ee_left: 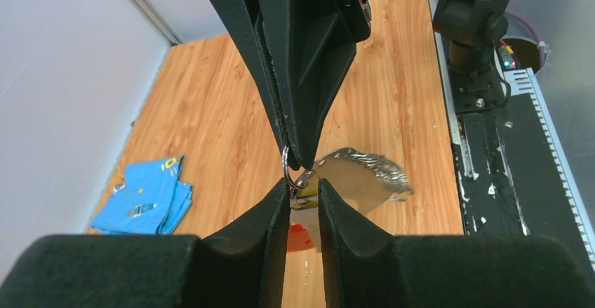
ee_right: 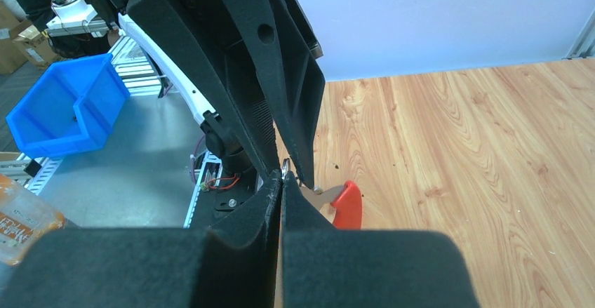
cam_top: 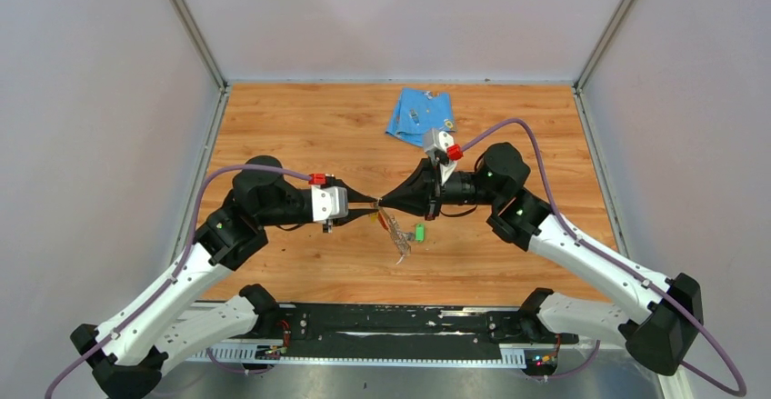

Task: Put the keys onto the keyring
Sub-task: Adjust the key on the keyring.

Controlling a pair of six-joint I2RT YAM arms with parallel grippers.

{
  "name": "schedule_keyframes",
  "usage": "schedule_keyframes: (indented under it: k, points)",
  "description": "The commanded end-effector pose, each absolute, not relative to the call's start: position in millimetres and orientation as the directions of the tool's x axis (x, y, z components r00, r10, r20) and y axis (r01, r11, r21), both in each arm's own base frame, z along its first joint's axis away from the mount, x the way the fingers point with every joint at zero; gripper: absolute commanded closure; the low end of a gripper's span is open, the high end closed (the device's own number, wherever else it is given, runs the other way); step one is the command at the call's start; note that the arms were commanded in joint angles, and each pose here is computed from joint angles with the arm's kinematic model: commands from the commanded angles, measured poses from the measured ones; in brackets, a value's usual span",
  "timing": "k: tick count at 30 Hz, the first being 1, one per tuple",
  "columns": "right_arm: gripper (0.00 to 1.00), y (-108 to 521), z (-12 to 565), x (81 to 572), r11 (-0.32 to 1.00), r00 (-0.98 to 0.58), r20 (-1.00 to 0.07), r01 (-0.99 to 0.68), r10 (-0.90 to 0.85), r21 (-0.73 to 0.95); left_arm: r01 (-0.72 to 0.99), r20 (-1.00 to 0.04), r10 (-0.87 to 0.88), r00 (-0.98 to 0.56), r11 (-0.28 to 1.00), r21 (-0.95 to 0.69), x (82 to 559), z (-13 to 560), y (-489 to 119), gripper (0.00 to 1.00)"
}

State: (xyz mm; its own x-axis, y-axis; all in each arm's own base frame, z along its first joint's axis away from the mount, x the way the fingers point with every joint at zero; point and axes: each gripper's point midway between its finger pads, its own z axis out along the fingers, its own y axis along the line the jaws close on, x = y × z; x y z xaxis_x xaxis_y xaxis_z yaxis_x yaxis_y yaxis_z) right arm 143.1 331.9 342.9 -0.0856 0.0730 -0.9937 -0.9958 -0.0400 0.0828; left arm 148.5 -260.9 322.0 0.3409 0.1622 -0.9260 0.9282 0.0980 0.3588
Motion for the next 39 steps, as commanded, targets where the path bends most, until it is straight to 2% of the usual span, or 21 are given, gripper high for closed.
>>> schedule_keyframes:
  k: [1,7,12,17,20,24,28,35,39]
  points:
    - [1.0,327.7,356.4,144.3,-0.032,-0.023,-0.993,-0.999,0.114,0.02,0.942,-0.948,0.112,0.298,0.123,0.311,145.1,337.9,-260.7,0.76]
    - [0.99,327.9,355.1,143.7,-0.036,-0.023,-0.994,-0.999,0.104,0.019,0.954,-0.961,0.082,0.266,0.118,0.274,143.7,344.4,-261.5,0.8]
    - [1.0,327.0,356.2,143.3,-0.035,-0.014,-0.995,-0.999,0.096,0.011,0.953,-0.956,0.116,0.268,0.117,0.281,146.4,336.5,-258.7,0.99]
    - [0.99,323.5,356.2,142.6,-0.03,0.011,-0.999,-0.999,0.052,-0.013,0.944,-0.947,0.169,0.273,0.141,0.297,154.3,325.7,-254.0,1.0]
    - [0.9,322.8,358.4,141.4,-0.049,0.023,-1.0,-0.999,0.007,-0.024,0.949,-0.953,0.165,0.254,0.149,0.279,156.2,329.9,-255.5,1.0]
    - [0.7,322.7,356.1,143.9,-0.065,0.041,-0.996,-0.997,-0.08,-0.036,0.965,-0.969,0.154,0.191,0.15,0.214,157.9,335.8,-261.1,1.0]
    - [0.6,321.2,355.5,150.4,-0.064,0.058,-0.983,-0.997,-0.175,-0.047,0.977,-0.979,0.158,0.132,0.149,0.155,158.2,338.9,-264.2,1.0]
    - [0.59,316.8,352.2,158.7,-0.069,0.058,-0.946,-0.997,-0.318,-0.038,0.965,-0.975,0.2,0.1,0.22,0.144,172.8,335.9,-261.4,1.0]
    - [0.64,316.3,352.8,160.7,-0.066,0.072,-0.93,-0.996,-0.36,-0.051,0.952,-0.971,0.224,0.079,0.272,0.14,182.8,332.2,-258.3,1.0]
